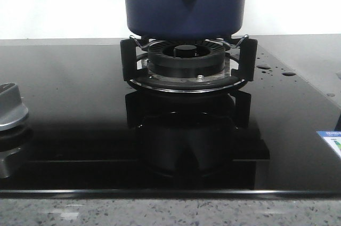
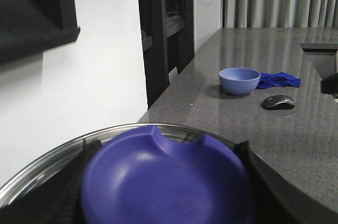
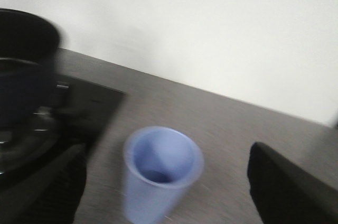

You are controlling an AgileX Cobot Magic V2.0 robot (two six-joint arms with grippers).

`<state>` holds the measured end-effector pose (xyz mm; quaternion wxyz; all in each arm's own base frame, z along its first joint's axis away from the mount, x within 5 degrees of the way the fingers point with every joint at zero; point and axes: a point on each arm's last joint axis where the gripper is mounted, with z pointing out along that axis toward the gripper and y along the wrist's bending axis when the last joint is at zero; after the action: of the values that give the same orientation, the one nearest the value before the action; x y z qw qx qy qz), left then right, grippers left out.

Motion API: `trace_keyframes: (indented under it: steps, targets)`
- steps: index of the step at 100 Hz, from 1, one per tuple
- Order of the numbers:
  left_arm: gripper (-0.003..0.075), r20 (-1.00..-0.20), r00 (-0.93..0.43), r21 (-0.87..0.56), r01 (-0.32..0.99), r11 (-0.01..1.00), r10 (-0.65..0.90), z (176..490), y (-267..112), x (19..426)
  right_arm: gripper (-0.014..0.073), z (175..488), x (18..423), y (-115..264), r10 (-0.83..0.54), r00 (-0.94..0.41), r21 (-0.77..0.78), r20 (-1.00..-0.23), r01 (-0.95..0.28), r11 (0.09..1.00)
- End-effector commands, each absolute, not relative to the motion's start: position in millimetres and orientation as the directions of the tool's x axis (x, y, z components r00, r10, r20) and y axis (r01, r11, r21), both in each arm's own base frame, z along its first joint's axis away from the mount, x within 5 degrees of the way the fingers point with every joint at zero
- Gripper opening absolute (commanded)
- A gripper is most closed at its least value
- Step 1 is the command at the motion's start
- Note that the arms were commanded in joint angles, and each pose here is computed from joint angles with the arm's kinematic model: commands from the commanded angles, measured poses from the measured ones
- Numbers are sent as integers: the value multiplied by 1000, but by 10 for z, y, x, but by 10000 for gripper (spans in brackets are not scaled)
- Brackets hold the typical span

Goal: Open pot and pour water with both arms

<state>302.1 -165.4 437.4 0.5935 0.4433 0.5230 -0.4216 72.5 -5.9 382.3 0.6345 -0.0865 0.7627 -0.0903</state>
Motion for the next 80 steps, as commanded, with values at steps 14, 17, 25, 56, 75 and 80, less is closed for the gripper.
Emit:
trace_keyframes:
  steps: [14,17,25,56,75,80]
  targets:
    - [204,-975,166,129,966,224,-151,4796,-1570,2709,564,3626,820,-78,-268,-154,-275,-951,30,961]
    - [204,-975,166,129,966,224,-151,4796,-1570,2709,564,3560,849,-59,-275,-146,-280,-950,15,960]
    - [205,-975,166,129,966,224,-151,4796,-1570,2709,564,3365,926,8,-280,-104,-278,-954,-36,960]
    - [205,-975,166,130,966,224,-150,4795,-1570,2709,565,2951,1006,113,-260,-60,-252,-964,-125,960]
    - [205,-975,166,130,966,224,-150,4795,-1570,2709,566,2974,1015,73,-210,-49,-205,-977,-79,975]
    - [205,-975,166,130,966,224,-150,4795,-1570,2709,566,2961,1030,36,-183,-71,-180,-981,-43,983]
